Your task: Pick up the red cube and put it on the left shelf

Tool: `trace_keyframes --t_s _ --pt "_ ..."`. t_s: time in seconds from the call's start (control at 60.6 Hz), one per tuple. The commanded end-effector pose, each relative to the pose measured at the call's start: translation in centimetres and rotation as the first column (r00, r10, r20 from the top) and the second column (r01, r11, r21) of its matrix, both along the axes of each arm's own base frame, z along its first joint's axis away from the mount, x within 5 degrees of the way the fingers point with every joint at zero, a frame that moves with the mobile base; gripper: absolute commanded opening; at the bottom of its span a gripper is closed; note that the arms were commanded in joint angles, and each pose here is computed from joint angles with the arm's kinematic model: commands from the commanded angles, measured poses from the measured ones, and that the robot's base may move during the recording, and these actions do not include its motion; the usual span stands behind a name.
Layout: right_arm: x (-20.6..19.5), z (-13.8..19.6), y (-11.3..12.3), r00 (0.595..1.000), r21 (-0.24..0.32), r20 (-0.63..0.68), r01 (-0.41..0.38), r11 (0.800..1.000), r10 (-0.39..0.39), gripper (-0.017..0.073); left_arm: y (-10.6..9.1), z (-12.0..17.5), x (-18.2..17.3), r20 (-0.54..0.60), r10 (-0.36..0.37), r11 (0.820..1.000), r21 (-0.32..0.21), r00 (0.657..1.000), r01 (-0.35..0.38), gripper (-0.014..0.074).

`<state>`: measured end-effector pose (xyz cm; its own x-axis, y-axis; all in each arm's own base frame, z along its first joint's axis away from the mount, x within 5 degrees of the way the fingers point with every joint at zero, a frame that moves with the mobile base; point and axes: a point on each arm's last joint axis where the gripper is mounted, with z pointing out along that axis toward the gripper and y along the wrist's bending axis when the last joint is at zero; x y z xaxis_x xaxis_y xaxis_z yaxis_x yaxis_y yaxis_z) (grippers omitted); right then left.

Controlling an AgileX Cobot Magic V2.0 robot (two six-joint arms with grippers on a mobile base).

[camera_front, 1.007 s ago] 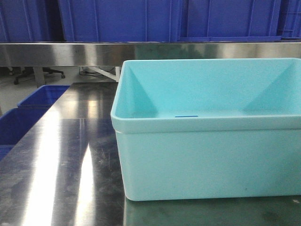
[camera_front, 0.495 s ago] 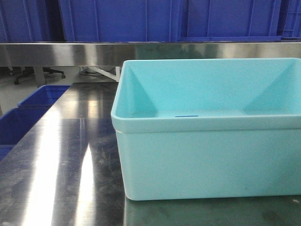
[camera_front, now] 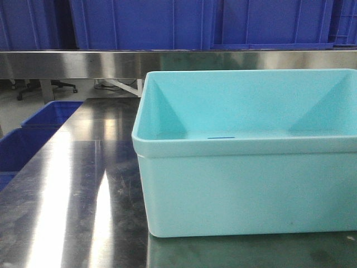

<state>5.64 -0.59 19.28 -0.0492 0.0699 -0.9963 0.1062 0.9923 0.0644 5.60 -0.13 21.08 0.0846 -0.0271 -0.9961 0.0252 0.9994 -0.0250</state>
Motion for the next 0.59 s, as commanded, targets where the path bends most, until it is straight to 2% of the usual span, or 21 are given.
trace_keyframes --t_s 0.0,0.396,0.578 --pt "-0.3 1.7 0.0 0.988 -0.03 0.152 -0.001 1.0 0.006 0.0049 0.0 0.0 -0.1 0.077 -0.004 1.0 -0.002 0.997 0.004 0.0101" --pt "-0.3 2.0 0.1 0.984 -0.033 0.18 -0.001 0.999 0.007 0.0049 0.0 0.0 -0.1 0.077 -0.004 1.0 -0.002 0.997 0.004 0.0101" --pt "1.1 2.1 -0.1 0.998 -0.021 0.061 -0.004 1.0 0.006 0.0049 0.0 0.0 -0.1 0.077 -0.004 1.0 -0.002 0.997 0.004 0.0101"
